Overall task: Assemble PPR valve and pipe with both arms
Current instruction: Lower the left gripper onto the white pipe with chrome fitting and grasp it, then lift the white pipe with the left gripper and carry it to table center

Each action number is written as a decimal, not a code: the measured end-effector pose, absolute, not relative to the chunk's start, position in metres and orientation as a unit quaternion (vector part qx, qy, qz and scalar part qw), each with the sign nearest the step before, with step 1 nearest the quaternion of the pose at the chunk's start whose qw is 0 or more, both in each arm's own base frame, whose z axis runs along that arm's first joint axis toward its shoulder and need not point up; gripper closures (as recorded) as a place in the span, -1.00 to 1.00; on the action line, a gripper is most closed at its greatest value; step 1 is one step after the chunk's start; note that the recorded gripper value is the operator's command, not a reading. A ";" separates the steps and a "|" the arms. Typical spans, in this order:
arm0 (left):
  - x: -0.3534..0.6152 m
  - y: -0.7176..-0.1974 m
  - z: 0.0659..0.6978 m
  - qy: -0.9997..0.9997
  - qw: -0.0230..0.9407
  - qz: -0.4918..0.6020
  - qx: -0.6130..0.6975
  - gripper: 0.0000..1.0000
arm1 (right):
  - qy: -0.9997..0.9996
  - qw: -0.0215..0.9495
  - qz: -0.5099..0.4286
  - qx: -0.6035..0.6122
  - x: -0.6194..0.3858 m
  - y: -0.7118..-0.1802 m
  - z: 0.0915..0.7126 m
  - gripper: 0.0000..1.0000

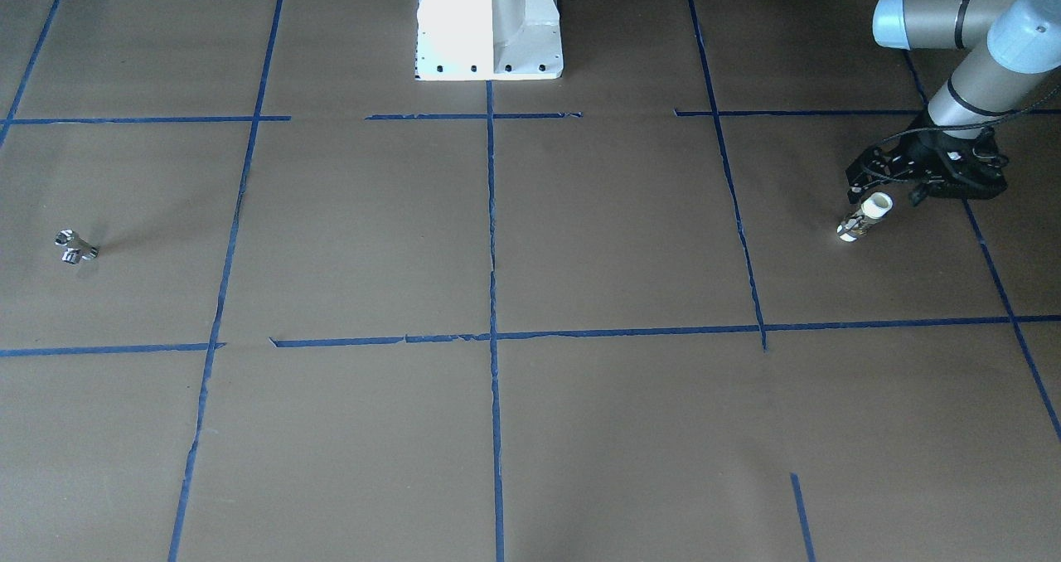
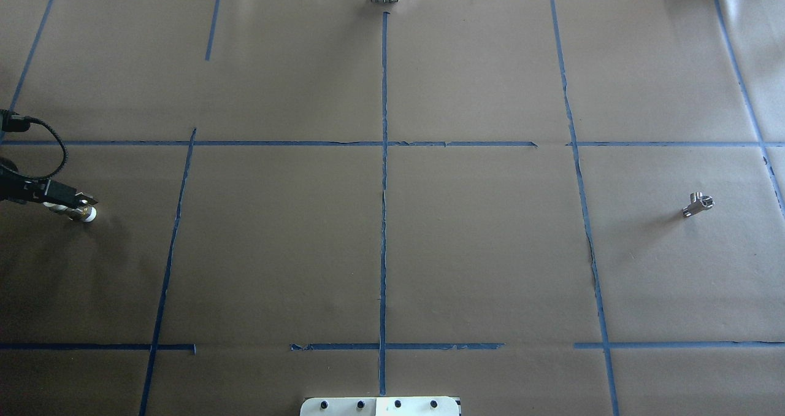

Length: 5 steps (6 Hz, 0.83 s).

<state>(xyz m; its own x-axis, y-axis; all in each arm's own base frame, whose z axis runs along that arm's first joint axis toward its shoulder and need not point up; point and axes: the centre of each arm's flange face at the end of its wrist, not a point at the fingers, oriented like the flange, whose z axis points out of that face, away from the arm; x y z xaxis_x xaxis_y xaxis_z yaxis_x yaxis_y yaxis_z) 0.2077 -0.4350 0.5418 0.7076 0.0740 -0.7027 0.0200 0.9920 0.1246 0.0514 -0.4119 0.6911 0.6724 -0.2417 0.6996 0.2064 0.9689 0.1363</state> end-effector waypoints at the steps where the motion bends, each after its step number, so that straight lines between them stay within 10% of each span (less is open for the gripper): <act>1: 0.208 -0.435 0.542 0.382 0.922 0.014 0.060 0.90 | -0.386 0.914 -0.123 0.023 0.051 -0.412 0.691 -1.00; 5: 0.206 -0.435 0.527 0.385 0.921 0.009 0.063 1.00 | -0.386 0.914 -0.123 0.023 0.051 -0.412 0.691 -1.00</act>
